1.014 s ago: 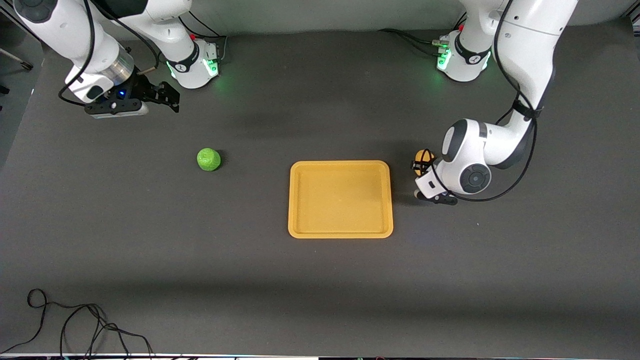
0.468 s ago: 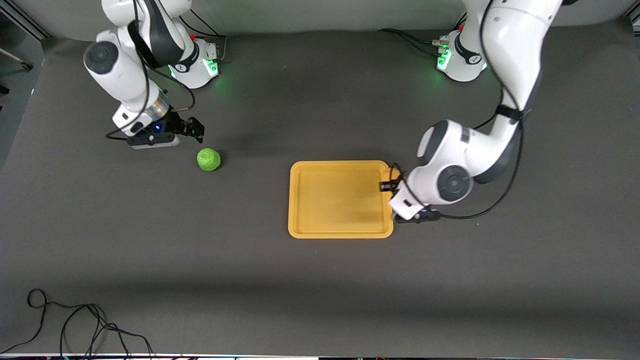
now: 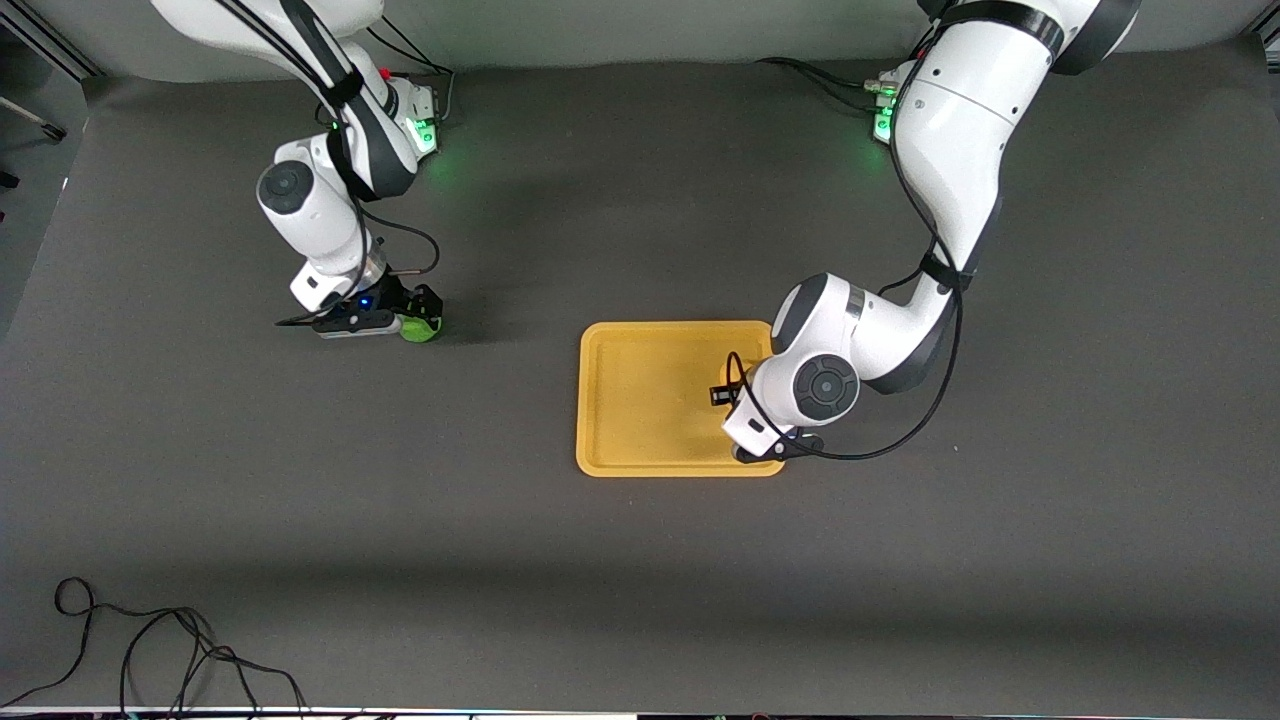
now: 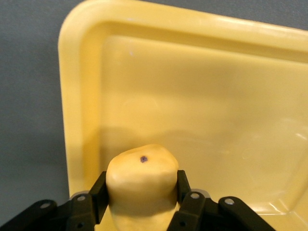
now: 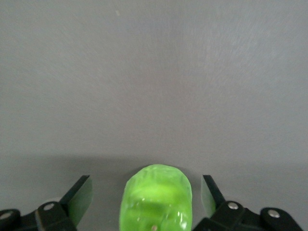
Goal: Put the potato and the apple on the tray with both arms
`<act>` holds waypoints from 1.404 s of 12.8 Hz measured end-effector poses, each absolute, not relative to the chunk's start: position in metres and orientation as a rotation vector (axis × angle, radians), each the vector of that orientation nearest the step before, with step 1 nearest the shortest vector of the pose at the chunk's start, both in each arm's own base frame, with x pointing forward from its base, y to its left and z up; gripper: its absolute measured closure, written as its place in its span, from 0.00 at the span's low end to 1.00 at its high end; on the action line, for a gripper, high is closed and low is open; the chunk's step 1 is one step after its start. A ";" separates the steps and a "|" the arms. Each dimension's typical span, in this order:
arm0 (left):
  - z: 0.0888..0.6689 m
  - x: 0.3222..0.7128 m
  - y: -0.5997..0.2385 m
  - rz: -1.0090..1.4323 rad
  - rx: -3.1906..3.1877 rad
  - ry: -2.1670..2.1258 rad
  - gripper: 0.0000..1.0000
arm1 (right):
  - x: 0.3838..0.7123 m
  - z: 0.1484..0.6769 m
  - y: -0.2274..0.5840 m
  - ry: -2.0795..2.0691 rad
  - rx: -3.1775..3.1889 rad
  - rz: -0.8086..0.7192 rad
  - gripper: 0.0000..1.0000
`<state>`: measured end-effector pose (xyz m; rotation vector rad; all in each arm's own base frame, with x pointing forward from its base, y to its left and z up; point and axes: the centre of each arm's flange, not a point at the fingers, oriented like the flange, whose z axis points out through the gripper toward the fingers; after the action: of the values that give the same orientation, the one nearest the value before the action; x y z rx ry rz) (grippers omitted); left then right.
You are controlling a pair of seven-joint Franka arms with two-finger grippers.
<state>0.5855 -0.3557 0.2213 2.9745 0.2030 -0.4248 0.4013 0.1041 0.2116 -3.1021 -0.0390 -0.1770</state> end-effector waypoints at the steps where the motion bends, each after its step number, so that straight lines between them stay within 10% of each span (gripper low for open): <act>1: 0.221 0.586 -0.355 -0.419 2.985 0.199 0.41 | 0.398 0.200 0.103 -0.039 -3.106 -0.164 0.00; 7: 0.210 0.582 -0.358 -0.407 3.027 0.164 0.41 | 0.390 0.181 0.101 -0.039 -3.125 -0.066 0.03; 11: 0.210 0.582 -0.359 -0.407 3.030 0.177 0.41 | 0.399 0.194 0.104 -0.041 -3.128 -0.035 0.29; 18: 0.216 0.585 -0.361 -0.357 3.073 0.156 0.11 | 0.476 0.361 0.123 -0.042 -3.134 0.116 0.29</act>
<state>0.5849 -0.3608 0.2157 3.0729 0.1556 -0.3566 0.4764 0.1225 0.3608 -3.1341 -0.0418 0.1159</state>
